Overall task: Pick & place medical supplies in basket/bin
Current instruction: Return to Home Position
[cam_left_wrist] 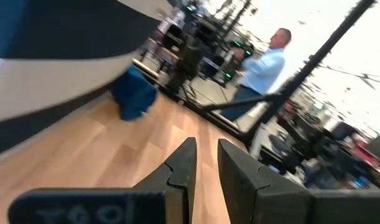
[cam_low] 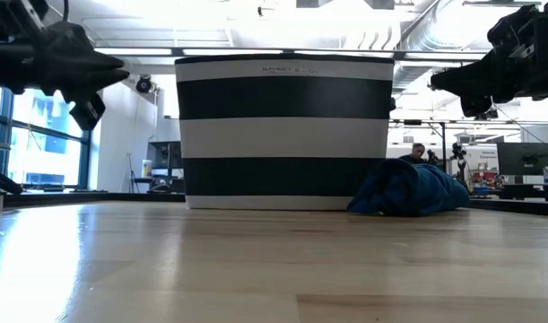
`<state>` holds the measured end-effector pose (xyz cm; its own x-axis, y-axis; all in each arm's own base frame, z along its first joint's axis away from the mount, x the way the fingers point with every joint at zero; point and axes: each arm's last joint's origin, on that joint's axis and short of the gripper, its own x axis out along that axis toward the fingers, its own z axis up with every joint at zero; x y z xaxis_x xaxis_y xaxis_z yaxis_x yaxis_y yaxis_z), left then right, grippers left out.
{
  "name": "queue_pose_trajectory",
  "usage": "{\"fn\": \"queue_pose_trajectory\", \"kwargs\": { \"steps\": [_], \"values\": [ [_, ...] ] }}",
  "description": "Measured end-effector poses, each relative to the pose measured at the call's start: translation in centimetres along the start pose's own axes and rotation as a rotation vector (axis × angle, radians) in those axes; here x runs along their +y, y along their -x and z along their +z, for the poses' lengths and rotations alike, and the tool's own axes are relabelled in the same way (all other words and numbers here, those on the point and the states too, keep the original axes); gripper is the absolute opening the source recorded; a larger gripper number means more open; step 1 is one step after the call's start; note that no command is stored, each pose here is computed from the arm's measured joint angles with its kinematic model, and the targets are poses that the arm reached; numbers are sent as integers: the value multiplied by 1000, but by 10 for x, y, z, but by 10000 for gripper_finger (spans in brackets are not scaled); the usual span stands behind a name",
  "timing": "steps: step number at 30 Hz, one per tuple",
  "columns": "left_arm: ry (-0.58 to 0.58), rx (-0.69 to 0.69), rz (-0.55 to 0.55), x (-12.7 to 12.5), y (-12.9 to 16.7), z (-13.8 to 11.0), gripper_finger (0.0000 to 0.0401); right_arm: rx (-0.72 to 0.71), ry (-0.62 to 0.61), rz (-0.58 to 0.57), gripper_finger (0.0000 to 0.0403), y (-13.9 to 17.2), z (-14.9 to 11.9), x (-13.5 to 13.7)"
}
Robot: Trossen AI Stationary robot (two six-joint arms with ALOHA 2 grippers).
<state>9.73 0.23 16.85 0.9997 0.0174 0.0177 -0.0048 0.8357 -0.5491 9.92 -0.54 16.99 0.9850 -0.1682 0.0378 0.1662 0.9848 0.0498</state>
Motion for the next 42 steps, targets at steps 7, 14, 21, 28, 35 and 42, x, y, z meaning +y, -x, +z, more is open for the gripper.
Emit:
{"fn": "queue_pose_trajectory", "kwargs": {
  "steps": [7,14,21,28,35,42],
  "values": [
    [2,59,-88,-8,0,-6,101,0,0,0,0,0,0,0],
    [1,61,-89,-8,0,-6,101,0,0,0,0,0,0,0],
    [1,61,-89,-8,0,-6,101,0,0,0,0,0,0,0],
    [2,61,-89,-8,0,-6,101,0,0,0,0,0,0,0],
    [2,62,-89,-8,0,-6,101,0,0,0,0,0,0,0],
    [2,62,-89,-8,0,-6,101,0,0,0,0,0,0,0]
  ]
}}
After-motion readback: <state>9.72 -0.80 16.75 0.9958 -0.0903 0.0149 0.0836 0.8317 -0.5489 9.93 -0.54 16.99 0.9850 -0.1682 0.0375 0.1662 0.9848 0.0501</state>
